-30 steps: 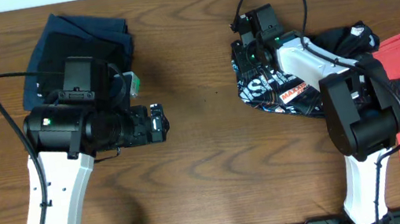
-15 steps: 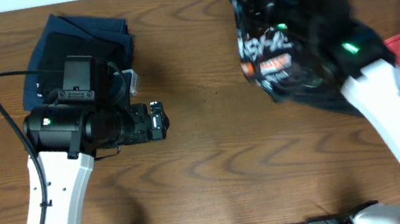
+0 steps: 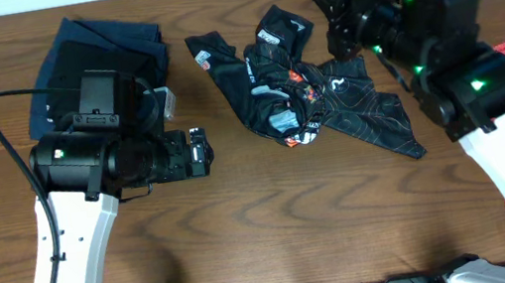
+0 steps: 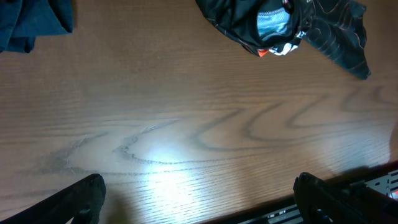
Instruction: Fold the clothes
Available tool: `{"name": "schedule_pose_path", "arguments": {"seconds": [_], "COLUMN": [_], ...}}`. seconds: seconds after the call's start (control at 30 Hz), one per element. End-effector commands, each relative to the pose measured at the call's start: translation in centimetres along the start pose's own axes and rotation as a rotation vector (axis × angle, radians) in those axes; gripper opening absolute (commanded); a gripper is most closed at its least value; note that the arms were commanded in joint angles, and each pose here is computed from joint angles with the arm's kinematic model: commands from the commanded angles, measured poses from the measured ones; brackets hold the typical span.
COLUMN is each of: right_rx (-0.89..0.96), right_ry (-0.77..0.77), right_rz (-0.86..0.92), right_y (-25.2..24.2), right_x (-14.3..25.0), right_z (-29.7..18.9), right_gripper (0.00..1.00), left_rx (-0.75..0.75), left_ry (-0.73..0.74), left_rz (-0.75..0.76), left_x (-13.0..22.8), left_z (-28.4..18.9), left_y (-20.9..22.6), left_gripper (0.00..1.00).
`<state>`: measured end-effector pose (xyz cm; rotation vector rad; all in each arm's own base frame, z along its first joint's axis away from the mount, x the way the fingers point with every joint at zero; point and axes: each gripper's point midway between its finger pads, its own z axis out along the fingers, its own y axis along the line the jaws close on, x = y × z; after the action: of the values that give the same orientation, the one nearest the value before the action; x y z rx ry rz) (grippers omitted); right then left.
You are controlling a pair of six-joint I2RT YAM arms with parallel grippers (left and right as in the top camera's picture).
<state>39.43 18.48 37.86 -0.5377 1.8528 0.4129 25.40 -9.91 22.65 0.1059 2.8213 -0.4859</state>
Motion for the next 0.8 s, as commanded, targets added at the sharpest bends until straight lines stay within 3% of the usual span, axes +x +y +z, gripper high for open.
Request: {"name": "schedule_pose_path", "arguments": {"seconds": [0.0,0.1,0.13,0.23,0.43,0.63,0.77], "right_rx": [0.054,0.053,0.055,0.020,-0.031,-0.060,-0.051], "right_ry": [0.074,0.163,0.198,0.312,0.524,0.734,0.833], "right_rz": [0.008,0.101,0.157,0.292,0.336,0.378,0.393], "right_y": [-1.3,-1.6,-1.7,-1.1,0.3,1.8,2.2], "right_x": [2.2,5.0,6.2,10.4,19.4,27.0,28.8], "right_z": [1.3,3.5,4.5,8.0,14.0,15.2,13.7], "right_gripper": [0.08,0.41,0.47,0.50,0.64,0.59,0.40], "left_rx": [0.012,0.014,0.015,0.021,0.032,0.032,0.032], "left_ry": [-0.027,-0.038,-0.044,-0.078,-0.105,-0.106,-0.108], "left_rz": [0.025,0.029,0.030,0.041,0.049,0.050,0.051], "left_x": [-0.6,-0.9,-1.0,-1.9,-2.5,-2.6,-2.7], "left_z": [-0.5,-0.5,-0.5,-0.6,-0.7,-0.7,-0.5], "left_y": [-0.5,-0.5,-0.5,-0.7,-1.0,-1.0,-0.9], "left_gripper": [0.98,0.98,0.98,0.98,0.98,0.98,0.98]}}
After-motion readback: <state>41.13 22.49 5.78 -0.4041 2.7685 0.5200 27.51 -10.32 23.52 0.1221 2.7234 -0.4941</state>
